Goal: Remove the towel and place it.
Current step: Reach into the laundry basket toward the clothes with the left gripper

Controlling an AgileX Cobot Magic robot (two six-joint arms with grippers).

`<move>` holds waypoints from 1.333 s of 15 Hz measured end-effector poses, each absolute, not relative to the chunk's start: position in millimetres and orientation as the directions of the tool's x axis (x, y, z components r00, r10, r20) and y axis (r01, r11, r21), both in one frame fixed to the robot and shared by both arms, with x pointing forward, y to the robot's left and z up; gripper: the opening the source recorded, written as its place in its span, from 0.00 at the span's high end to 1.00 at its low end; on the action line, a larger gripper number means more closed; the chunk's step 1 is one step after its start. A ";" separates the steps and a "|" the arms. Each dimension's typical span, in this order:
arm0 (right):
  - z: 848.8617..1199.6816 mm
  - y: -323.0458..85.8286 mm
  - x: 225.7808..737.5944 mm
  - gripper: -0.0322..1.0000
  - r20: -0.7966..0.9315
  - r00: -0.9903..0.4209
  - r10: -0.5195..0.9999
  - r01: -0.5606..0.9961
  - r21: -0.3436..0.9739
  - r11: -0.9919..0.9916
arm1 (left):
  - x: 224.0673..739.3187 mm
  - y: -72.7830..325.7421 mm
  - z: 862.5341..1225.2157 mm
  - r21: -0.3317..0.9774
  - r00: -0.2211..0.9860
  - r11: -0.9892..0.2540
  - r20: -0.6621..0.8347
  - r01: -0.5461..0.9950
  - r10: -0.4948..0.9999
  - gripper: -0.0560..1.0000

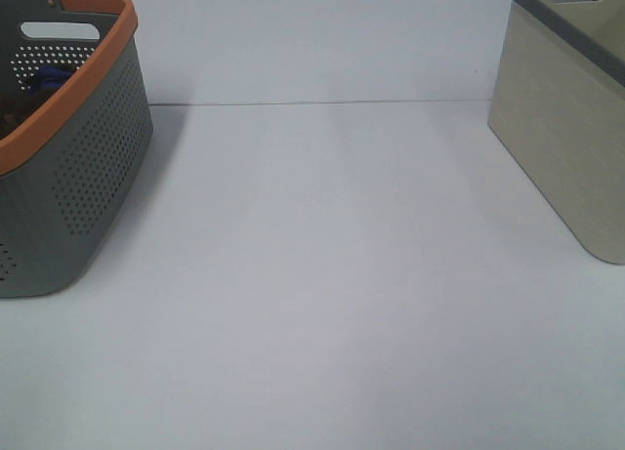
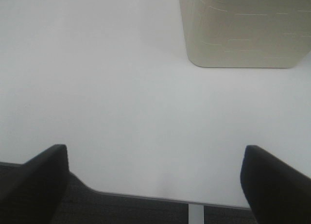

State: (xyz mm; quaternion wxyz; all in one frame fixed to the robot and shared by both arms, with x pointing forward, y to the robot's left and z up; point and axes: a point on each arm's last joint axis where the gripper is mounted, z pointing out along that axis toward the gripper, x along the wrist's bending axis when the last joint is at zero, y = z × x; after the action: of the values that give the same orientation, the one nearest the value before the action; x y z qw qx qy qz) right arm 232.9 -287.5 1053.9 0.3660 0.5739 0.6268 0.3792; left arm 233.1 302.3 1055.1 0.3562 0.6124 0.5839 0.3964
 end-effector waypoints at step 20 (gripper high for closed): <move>1053.9 -287.5 232.9 0.15 -0.024 -0.073 0.997 0.442 0.896 0.054 | 233.1 302.4 1055.1 0.899 0.003 -0.065 0.071 0.433 0.997 0.01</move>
State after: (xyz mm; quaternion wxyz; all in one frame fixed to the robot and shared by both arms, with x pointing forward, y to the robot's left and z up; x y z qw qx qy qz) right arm 232.9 -287.5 1053.9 0.3660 0.5739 0.6268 0.3792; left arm 233.1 302.4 1055.1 0.3555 0.6123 0.5840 0.3970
